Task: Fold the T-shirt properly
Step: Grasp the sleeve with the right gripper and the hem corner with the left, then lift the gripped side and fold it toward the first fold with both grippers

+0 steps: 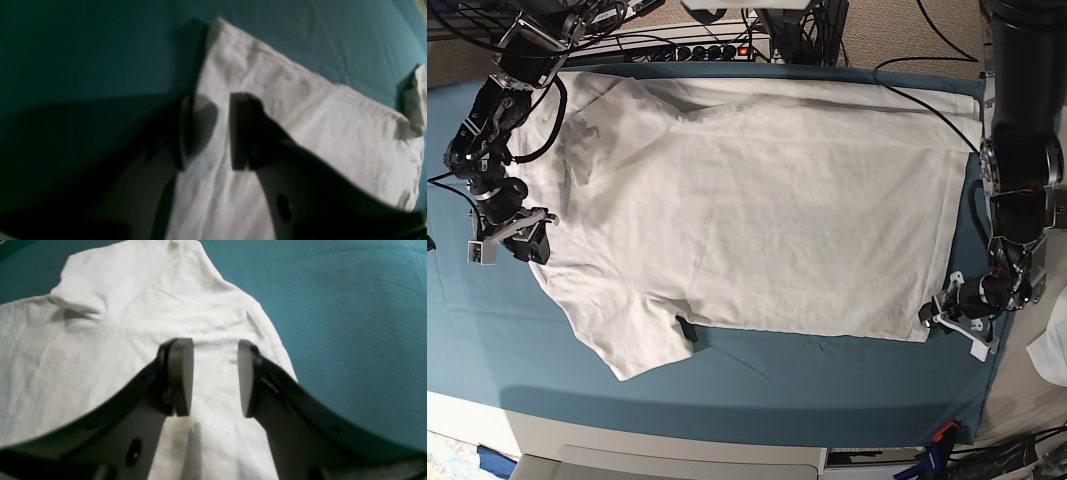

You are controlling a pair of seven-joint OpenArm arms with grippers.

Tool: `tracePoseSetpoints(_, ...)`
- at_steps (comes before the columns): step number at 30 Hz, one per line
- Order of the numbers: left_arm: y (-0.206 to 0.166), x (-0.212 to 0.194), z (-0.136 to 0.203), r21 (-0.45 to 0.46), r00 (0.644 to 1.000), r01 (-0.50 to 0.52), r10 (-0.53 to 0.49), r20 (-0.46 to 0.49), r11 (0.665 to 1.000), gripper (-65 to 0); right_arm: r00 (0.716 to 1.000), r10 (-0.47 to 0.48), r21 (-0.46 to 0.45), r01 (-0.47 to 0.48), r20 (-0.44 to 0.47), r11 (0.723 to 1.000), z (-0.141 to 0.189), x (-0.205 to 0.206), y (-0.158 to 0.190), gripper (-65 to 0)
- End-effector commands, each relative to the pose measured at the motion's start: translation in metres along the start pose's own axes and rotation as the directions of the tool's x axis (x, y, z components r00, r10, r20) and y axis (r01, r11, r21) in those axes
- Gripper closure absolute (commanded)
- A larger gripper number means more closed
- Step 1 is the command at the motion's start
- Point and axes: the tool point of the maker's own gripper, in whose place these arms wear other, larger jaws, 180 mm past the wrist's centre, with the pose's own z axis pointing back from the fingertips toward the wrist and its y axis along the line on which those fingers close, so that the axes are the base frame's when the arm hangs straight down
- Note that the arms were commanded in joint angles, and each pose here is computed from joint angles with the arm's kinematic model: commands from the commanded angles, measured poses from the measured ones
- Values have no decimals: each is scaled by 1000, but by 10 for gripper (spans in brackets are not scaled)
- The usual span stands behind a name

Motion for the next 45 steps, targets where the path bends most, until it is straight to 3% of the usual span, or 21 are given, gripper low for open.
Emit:
tracePoseSetpoints(1, -10, 16, 3, -17, 1000, 20, -20, 19, 1000, -204, 997, 17, 2, -18, 70, 1000, 2, 24, -2, -223)
tracePoseSetpoints(5, -12, 17, 2, -21, 999, 22, -22, 31, 1000, -176, 997, 18, 2, -18, 71, 1000, 2, 24, -2, -223)
tracePoseSetpoints(9, -12, 20, 2, -22, 999, 22, -21, 47, 1000, 0, 997, 17, 2, -18, 79, 1000, 2, 26, -2, -223)
tracePoseSetpoints(15, -13, 20, 2, -26, 999, 25, -24, 46, 999, 0, 989, 25, -4, -24, 143, 1000, 3, 38, -3, -224)
tracePoseSetpoints(19, -22, 20, 2, -73, 998, 44, -41, 51, 996, 0, 986, 92, -113, -76, 140, 991, 0, 57, -22, -224)
tracePoseSetpoints(22, -22, 20, 2, -78, 998, 36, -32, 51, 996, 0, 984, 86, -186, -56, 158, 981, -3, 78, -37, -224)
tracePoseSetpoints(25, -22, 19, 2, -80, 998, 32, -29, 49, 996, 0, 985, 30, -175, 0, 168, 985, -19, 86, -47, -224)
tracePoseSetpoints(32, -22, 18, 2, -82, 998, 34, -30, 48, 996, 0, 971, -171, -122, 192, 164, 974, -66, 74, -68, -237)
tracePoseSetpoints(35, -21, 16, 2, -81, 999, 33, -29, 46, 996, 0, 980, -162, -157, 179, 116, 971, -76, 65, -74, -279)
tracePoseSetpoints(38, -20, 13, 1, -79, 999, 30, -27, 41, 996, 0, 984, -173, -221, 175, 31, 959, -81, 37, -82, -279)
tracePoseSetpoints(41, -19, 12, 1, -78, 999, 29, -26, 41, 997, 0, 978, -207, -219, 200, -8, 955, -85, 11, -79, -283)
tracePoseSetpoints(45, -20, 13, 1, -85, 999, 21, -17, 47, 996, 0, 970, -238, -204, 226, -39, 953, -91, -9, -68, -359)
